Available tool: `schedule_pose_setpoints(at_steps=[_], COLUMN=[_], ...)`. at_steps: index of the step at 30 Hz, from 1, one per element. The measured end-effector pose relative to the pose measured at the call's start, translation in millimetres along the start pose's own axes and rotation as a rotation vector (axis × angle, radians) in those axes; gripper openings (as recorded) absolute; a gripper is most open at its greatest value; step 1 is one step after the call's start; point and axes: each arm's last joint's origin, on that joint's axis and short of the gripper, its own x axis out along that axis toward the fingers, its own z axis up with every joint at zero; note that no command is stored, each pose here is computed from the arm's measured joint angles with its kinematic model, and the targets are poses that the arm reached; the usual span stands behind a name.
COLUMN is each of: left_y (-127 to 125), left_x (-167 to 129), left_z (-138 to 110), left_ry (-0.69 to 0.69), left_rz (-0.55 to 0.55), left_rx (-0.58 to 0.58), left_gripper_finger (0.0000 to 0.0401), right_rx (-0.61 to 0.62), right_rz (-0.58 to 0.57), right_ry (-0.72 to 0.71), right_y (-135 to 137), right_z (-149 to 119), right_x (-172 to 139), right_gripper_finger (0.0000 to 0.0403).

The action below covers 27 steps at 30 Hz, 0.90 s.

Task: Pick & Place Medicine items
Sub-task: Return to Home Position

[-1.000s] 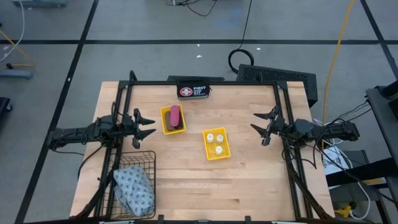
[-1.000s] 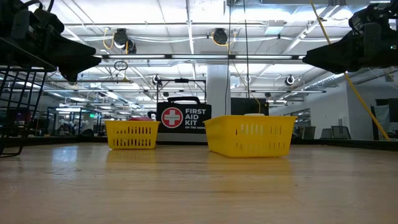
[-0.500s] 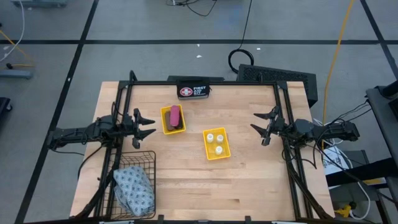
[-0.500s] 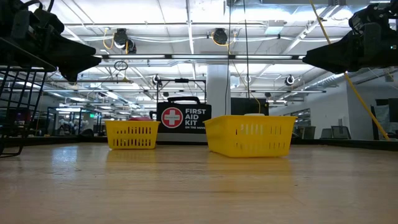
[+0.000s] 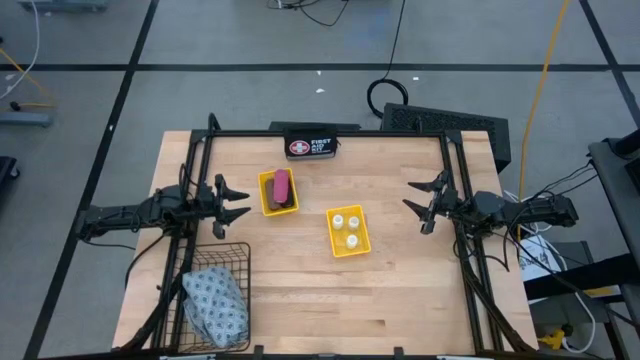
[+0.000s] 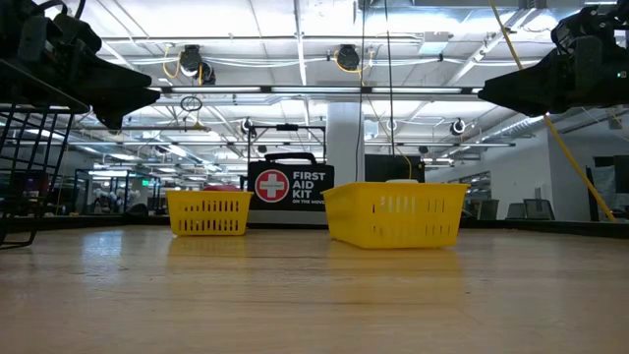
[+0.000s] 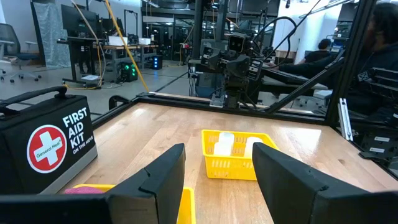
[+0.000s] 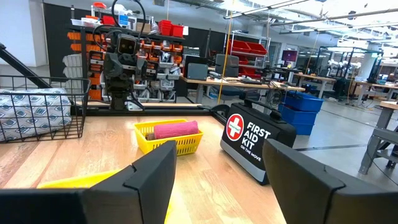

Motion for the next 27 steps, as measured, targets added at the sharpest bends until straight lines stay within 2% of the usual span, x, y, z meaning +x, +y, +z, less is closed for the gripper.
schedule_pose_setpoints(at_steps=[27], left_y=[0.0], left_x=[0.0], left_z=[0.1], left_ry=[-0.001], left_rz=[0.0], left_rx=[0.0], left_gripper_finger=[0.0198], right_rx=[0.0], right_rz=[0.001], right_ry=[0.0], right_y=[0.1], right_z=[-0.1], right_x=[0.0], right_gripper_finger=[0.0227])
